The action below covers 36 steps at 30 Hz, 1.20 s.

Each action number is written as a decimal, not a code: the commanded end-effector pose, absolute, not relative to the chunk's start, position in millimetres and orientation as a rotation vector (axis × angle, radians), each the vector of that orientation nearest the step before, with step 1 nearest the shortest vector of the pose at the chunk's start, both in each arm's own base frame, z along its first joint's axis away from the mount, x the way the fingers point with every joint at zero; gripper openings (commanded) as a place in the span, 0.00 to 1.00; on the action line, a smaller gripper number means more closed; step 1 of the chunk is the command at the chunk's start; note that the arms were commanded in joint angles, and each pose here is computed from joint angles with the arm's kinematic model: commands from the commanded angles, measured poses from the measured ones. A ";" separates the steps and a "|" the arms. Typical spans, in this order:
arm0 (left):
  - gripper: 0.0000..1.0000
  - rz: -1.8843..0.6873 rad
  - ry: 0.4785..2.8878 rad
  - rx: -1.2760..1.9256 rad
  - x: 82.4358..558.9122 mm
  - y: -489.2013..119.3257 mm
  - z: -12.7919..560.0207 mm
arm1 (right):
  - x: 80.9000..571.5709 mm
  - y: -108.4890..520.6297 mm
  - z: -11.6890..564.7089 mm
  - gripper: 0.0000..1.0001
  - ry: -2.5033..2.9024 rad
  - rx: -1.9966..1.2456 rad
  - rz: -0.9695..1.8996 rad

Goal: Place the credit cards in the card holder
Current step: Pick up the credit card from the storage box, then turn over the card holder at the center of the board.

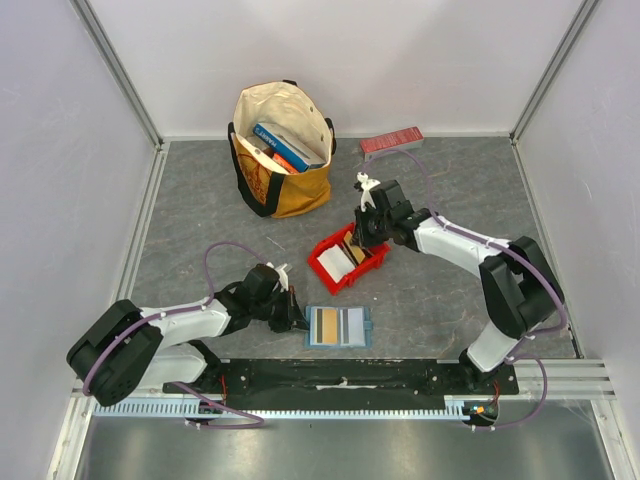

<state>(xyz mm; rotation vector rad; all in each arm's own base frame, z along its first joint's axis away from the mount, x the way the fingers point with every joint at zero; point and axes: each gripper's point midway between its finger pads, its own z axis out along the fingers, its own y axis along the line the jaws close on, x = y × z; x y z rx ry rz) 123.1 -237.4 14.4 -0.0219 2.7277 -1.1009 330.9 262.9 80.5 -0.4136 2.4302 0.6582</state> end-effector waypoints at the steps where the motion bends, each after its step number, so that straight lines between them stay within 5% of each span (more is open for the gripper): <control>1: 0.02 -1.081 2.711 0.030 127.1 -237.8 14.3 | 347.8 254.8 116.4 0.00 2.321 -0.416 0.566; 9: 0.02 -1.080 2.711 0.030 127.7 -238.0 14.1 | 343.2 228.0 165.0 0.00 2.178 -0.287 0.199; 20: 0.02 -1.088 2.716 0.033 126.8 -239.0 15.4 | 269.0 190.6 188.5 0.00 2.075 0.064 -0.133; 36: 0.02 -1.083 2.720 0.027 123.5 -235.6 16.6 | 187.6 172.5 73.4 0.00 2.317 0.168 0.017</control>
